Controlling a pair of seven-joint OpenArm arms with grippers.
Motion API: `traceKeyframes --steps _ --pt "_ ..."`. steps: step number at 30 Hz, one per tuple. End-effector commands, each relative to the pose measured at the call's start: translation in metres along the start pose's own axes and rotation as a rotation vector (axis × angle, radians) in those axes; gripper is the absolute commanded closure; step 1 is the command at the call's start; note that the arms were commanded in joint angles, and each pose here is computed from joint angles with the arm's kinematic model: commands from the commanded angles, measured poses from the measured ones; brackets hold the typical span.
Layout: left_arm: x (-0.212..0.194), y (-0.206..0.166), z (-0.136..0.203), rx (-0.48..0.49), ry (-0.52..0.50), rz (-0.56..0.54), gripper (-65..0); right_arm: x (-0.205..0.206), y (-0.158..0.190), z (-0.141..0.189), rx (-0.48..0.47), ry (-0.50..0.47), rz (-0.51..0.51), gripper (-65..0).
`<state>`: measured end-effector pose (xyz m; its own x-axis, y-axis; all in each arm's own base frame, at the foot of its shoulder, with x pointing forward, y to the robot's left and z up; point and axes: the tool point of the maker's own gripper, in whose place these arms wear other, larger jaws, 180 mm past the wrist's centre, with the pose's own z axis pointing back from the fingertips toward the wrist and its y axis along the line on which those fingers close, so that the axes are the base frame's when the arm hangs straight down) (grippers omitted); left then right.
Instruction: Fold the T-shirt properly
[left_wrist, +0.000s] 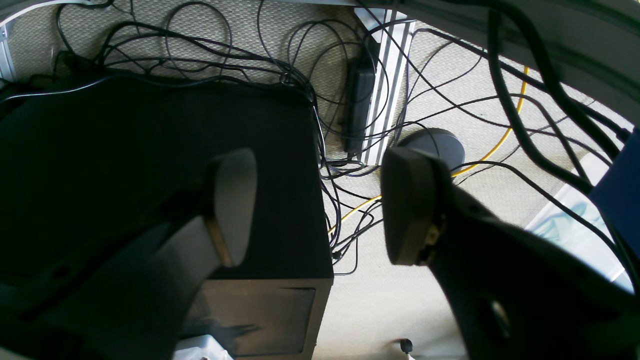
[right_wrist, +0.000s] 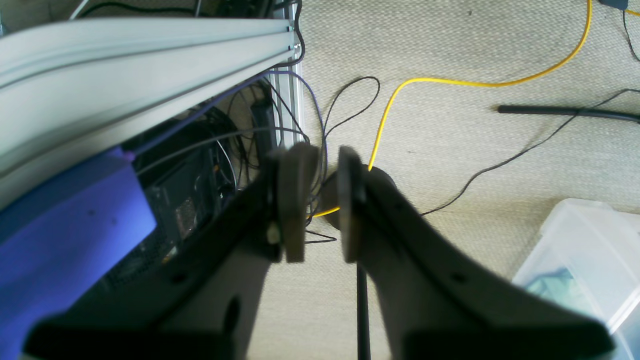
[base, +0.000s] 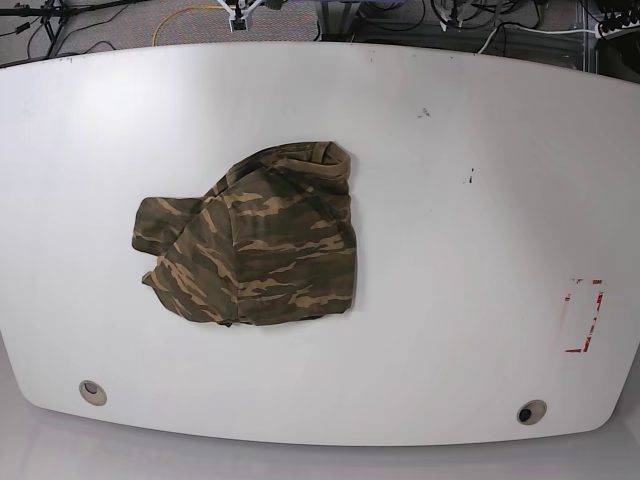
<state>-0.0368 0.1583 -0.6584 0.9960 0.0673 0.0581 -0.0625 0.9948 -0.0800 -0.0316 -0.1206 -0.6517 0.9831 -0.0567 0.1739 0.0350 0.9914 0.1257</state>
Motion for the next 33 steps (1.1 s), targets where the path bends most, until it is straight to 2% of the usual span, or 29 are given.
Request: traceKeyframes --steps 1,33 --pt "-0.0041 0.0011 0.0003 0.005 0.013 -0.011 -36.7 -0.0048 -0.0095 0.0028 -0.017 0.006 0.001 -10.4" --pt "-0.0003 0.0026 0.0003 0.005 0.007 -0.009 -36.8 -0.0054 -0.0055 0.0027 -0.015 0.004 0.001 -10.5"
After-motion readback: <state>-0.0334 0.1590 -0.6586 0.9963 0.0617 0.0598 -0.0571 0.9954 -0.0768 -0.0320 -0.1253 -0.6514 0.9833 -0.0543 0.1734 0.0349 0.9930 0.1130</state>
